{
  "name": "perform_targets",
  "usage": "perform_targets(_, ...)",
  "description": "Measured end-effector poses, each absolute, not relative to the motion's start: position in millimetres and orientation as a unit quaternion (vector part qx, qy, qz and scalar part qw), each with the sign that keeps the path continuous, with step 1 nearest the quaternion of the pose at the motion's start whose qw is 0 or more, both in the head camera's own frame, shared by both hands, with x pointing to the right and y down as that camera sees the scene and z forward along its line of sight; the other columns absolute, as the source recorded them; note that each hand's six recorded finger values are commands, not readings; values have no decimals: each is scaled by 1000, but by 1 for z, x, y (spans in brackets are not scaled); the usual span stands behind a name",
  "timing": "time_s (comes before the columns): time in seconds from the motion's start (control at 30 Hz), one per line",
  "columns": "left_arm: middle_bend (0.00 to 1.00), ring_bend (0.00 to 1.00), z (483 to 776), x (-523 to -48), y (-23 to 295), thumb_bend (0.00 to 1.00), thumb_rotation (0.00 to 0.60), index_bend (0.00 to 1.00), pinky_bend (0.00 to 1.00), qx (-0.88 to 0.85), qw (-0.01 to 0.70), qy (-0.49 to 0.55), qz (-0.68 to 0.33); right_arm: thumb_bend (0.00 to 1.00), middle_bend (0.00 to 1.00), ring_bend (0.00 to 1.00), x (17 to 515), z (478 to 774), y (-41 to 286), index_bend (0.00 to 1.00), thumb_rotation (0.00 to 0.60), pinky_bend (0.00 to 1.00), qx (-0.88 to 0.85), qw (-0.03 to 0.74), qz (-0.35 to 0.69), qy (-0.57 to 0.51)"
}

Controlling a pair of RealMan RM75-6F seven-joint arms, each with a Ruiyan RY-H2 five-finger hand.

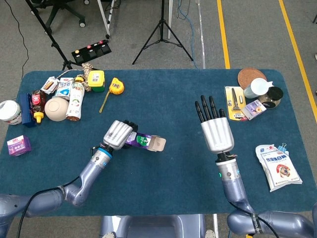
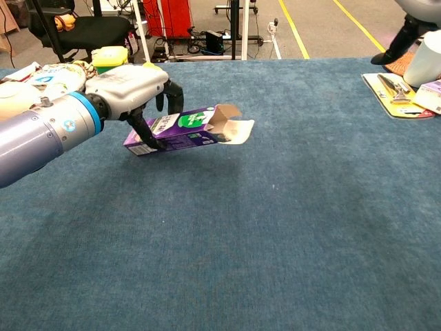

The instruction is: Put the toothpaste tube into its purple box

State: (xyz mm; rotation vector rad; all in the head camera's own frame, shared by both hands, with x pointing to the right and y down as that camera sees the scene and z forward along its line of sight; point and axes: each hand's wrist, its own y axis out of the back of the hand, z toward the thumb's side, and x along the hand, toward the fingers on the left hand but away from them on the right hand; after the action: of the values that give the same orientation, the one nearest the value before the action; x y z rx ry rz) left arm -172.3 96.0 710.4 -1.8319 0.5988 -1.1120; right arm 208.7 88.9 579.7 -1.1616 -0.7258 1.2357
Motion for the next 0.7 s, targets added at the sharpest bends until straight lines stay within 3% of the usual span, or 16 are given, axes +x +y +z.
perform_targets(0.03, 99, 107, 713, -174, 96, 144, 600, 155, 391, -735, 440, 239, -457, 12, 66, 82, 216, 585, 85, 87, 600, 385, -503, 600, 535, -316)
perform_targets(0.13, 8, 36, 720, -178, 96, 139, 600, 14, 357, -725, 432, 234, -483, 0, 73, 89, 235, 597, 77, 95, 600, 381, -505, 592, 538, -324)
perform_targets(0.43, 0, 0, 704, -177, 99, 73, 600, 0, 300, -729, 414, 248, -485, 0, 77, 95, 299, 623, 56, 101, 600, 355, -492, 578, 557, -338)
perform_targets(0.7, 0, 0, 657, -227, 93, 51, 600, 0, 269, -719, 419, 294, -470, 0, 69, 79, 359, 632, 50, 101, 600, 299, -495, 533, 585, -357)
